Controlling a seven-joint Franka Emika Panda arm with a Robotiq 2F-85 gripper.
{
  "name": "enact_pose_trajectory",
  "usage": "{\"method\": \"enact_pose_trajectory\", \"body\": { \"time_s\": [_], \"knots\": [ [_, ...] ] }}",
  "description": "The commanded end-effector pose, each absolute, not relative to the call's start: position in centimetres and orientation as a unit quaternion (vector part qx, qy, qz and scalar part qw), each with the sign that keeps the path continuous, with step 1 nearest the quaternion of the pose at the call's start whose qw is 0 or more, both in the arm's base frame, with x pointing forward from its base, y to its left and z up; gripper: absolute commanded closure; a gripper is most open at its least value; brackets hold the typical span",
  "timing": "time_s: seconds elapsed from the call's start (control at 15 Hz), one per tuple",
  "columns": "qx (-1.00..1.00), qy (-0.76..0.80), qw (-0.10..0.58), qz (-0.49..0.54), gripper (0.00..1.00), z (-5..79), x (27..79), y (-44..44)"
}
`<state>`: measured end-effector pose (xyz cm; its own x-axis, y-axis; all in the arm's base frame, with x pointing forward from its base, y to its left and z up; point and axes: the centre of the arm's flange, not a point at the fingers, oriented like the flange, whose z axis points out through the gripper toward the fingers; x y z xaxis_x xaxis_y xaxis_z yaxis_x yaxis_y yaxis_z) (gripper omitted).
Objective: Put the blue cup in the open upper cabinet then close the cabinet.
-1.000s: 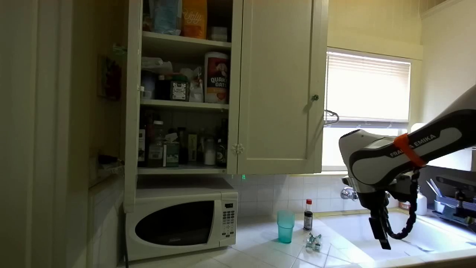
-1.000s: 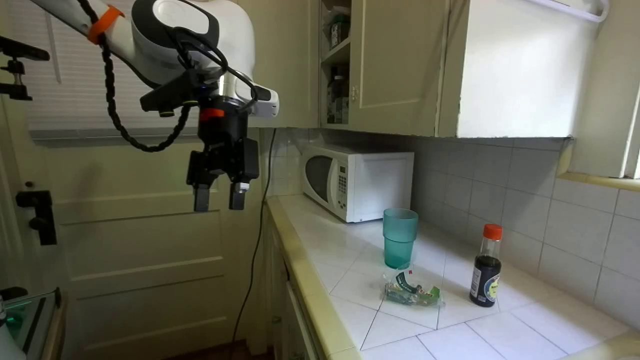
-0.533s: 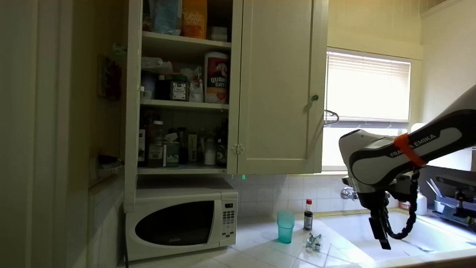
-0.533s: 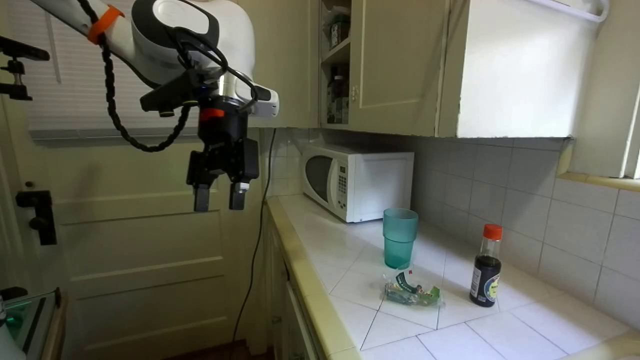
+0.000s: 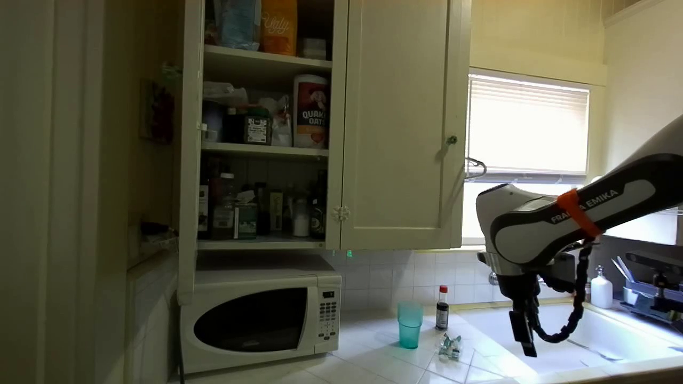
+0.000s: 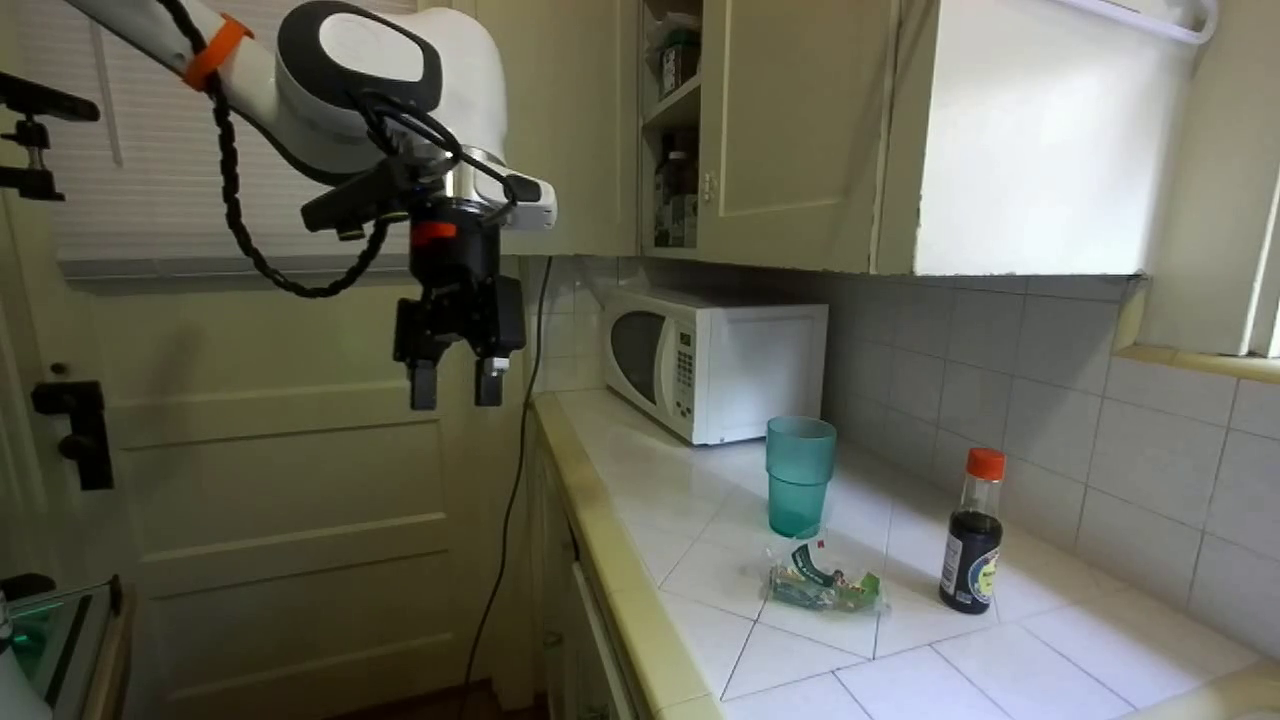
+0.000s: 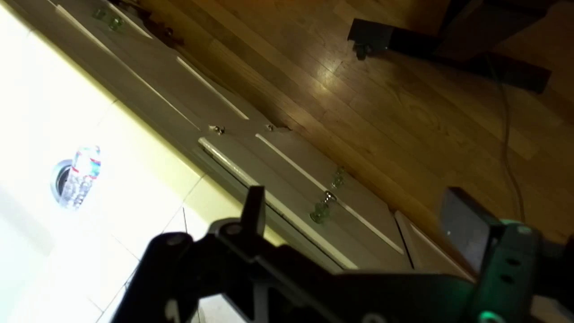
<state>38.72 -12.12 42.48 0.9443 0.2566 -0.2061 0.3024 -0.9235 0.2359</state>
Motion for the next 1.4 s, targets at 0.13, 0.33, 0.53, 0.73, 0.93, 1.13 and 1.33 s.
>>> {"method": "enact_pose_trajectory", "body": {
  "time_s": [0.13, 0.33, 0.53, 0.73, 0.93, 1.13, 1.33],
  "knots": [
    [0.978, 0.132, 0.163, -0.017, 0.0, 43.4, 41.6, -6.0],
    [0.969, 0.155, 0.194, 0.013, 0.0, 44.0, 43.0, -2.2],
    [0.955, 0.176, 0.233, 0.046, 0.0, 45.2, 43.5, 0.2],
    [0.953, 0.19, 0.235, 0.036, 0.0, 45.7, 43.2, 0.3],
    [0.95, 0.193, 0.242, 0.038, 0.0, 45.9, 43.3, 0.2],
    [0.962, 0.147, 0.223, 0.057, 0.0, 45.1, 43.5, -0.1],
    [0.969, 0.104, 0.202, 0.093, 0.0, 45.1, 46.6, -1.9]
  ]
}}
